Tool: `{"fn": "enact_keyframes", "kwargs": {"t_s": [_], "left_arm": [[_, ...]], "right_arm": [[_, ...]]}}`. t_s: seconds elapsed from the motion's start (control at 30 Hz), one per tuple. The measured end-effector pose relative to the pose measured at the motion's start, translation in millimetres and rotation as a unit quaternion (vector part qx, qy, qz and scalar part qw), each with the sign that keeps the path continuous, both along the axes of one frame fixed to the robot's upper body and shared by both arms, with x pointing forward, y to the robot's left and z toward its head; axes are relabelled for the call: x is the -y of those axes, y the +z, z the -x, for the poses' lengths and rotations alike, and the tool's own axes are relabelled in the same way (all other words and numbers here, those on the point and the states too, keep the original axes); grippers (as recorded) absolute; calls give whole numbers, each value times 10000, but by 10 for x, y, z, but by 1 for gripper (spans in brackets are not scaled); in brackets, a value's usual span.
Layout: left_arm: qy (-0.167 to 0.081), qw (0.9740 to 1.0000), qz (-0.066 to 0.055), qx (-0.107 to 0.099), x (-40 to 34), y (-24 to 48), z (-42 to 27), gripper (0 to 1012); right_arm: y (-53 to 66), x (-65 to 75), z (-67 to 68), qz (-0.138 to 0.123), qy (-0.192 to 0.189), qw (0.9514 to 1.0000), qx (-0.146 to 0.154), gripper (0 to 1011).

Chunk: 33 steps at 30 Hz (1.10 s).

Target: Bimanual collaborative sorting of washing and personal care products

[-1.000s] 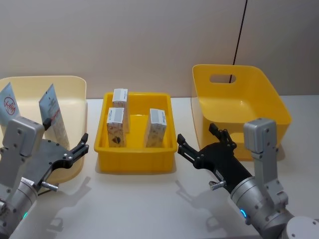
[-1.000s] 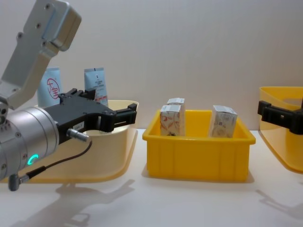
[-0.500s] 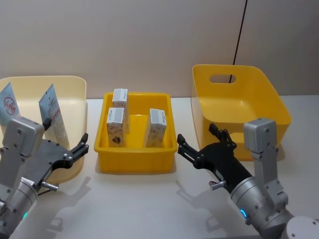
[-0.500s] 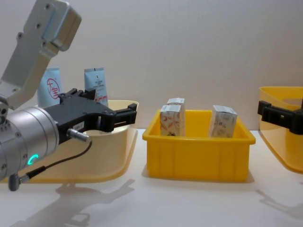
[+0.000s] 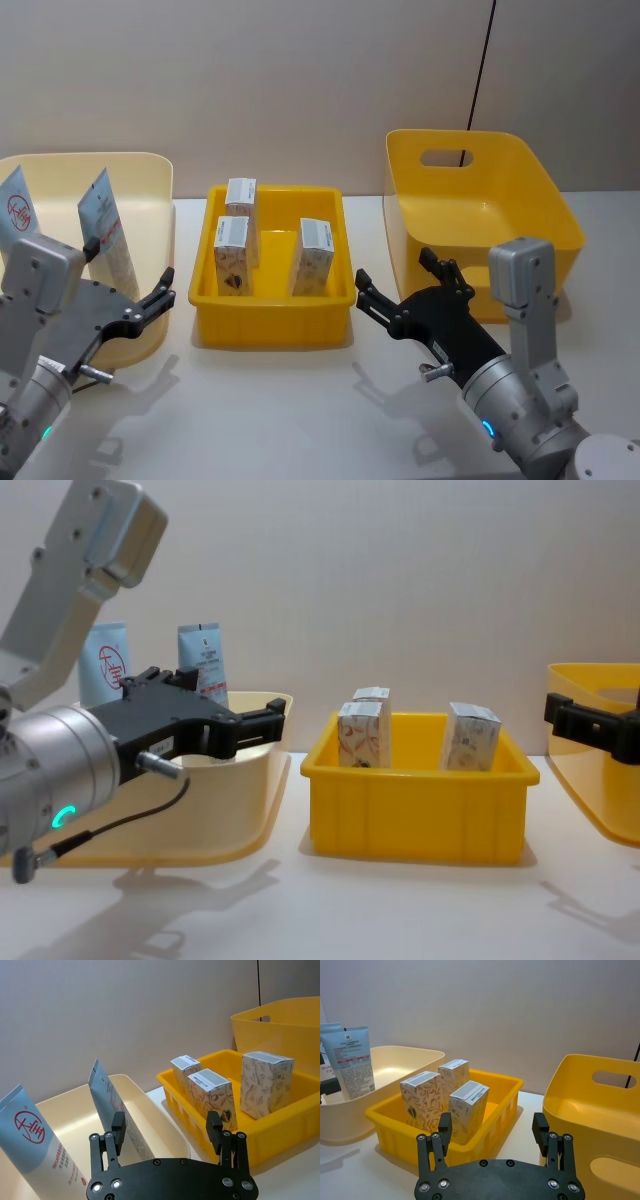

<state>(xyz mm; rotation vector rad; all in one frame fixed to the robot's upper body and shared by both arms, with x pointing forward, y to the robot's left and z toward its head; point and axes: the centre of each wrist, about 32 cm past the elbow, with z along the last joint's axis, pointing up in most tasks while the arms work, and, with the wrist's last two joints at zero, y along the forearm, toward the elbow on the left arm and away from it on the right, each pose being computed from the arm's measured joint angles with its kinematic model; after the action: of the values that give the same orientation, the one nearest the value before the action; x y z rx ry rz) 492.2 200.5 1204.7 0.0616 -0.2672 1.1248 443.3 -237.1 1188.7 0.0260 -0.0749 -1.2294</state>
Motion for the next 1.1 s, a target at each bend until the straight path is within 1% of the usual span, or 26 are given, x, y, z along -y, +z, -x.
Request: {"fn": "enact_keyframes", "kwargs": {"t_s": [0.07,0.1,0.17,0.23,0.27,0.3,0.33,0.43,0.53,0.67,0.83,0.9,0.97,1.0,1.1], "left_arm": [[-7,10000,7,-12,-33,2,0,1003],[-7,10000,7,-12,-33,2,0,1003],[-5,10000,34,-42,-92,2,2,1003],[0,10000,63,-65,-131,2,8,1003],[0,10000,63,-65,-131,2,8,1003],[8,9999,73,-75,-148,0,11,1003],[16,9999,100,-97,-173,-4,16,1003],[36,9998,138,-125,-209,-9,26,1003],[68,9996,221,-175,-265,-5,30,1003],[73,9992,295,-245,-302,7,19,1003],[73,9987,379,-342,-332,25,-29,1004],[68,9982,433,-398,-344,46,-87,1003],[64,9980,456,-424,-348,53,-119,1004],[59,9978,480,-454,-350,61,-158,1003],[50,9975,513,-479,-351,77,-214,1003]], "right_arm": [[0,0,0,0,0,10000,0,1001],[0,0,0,0,0,10000,0,1001],[0,0,0,0,0,10000,0,1001],[0,0,0,0,0,10000,0,1001],[0,0,0,0,0,10000,0,1001],[0,0,0,0,0,10000,0,1001],[0,0,0,0,0,10000,0,1001],[0,0,0,0,0,10000,0,1001],[0,0,0,0,0,10000,0,1001],[0,0,0,0,0,10000,0,1001],[0,0,0,0,0,10000,0,1001],[0,0,0,0,0,10000,0,1001],[0,0,0,0,0,10000,0,1001],[0,0,0,0,0,10000,0,1001],[0,0,0,0,0,10000,0,1001]]}}
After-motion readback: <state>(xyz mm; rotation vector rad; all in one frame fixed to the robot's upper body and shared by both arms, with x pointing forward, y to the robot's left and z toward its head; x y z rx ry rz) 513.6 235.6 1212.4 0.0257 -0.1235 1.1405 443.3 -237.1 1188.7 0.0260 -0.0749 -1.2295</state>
